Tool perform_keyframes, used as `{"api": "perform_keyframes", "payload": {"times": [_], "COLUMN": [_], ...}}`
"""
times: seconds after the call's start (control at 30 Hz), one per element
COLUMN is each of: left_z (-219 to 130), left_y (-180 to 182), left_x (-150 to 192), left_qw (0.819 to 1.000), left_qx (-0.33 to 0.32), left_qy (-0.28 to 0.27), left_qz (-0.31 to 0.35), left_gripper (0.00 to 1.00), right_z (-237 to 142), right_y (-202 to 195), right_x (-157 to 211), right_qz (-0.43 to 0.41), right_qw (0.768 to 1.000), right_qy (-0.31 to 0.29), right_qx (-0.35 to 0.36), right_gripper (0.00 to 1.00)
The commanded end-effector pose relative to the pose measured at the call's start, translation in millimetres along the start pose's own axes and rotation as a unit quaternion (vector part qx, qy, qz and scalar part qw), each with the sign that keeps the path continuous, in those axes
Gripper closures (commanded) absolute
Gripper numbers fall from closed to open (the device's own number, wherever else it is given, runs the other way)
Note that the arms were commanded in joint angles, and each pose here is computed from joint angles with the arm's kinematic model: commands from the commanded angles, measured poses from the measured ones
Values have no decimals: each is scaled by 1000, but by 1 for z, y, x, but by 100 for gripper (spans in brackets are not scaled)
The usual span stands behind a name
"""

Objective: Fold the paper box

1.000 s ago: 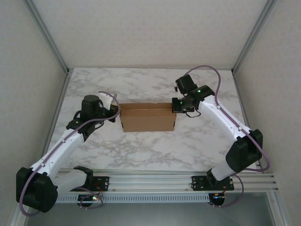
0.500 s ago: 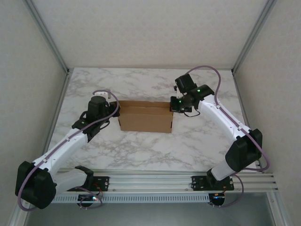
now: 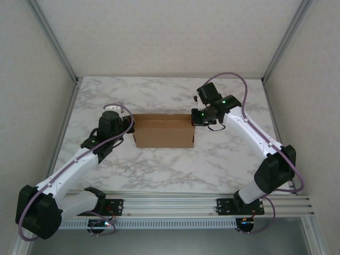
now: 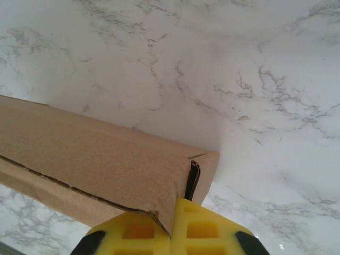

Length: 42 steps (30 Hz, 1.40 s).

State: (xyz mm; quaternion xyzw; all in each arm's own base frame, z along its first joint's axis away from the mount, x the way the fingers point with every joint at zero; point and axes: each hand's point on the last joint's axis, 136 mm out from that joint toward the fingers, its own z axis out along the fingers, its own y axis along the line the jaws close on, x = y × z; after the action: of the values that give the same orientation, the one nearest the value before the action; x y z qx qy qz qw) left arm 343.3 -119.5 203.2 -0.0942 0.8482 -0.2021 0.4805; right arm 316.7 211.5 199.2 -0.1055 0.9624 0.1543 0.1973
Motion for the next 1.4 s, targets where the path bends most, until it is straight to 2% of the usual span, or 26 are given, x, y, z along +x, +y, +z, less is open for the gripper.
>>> {"api": "perform_keyframes", "payload": {"times": [0.0,0.33,0.67,0.93,1.23,1.37], "left_z": [-4,-7,-3,-8,-12,-12], "left_y": [8,14,16,16,21,18], "left_x": [7,6,17,25,40,33], "left_qw": [1000,998,998,996,998,998], "left_qx": [-19,-35,-31,-36,-36,-36], "left_qy": [3,-9,-7,-13,-18,-30], "left_qz": [16,48,49,85,54,36], "left_gripper": [100,100,100,100,100,100], "right_z": [-10,-6,-5,-1,6,7], "right_y": [3,2,3,0,-1,-2], "right_x": [-10,-5,-6,-12,-13,-13], "right_qz": [-38,-41,-39,-39,-24,-19], "right_qw": [999,999,999,998,997,997], "right_qy": [-25,-23,-26,-38,-70,-81], "right_qx": [4,3,0,6,-2,-3], "right_gripper": [100,100,100,100,100,100]}}
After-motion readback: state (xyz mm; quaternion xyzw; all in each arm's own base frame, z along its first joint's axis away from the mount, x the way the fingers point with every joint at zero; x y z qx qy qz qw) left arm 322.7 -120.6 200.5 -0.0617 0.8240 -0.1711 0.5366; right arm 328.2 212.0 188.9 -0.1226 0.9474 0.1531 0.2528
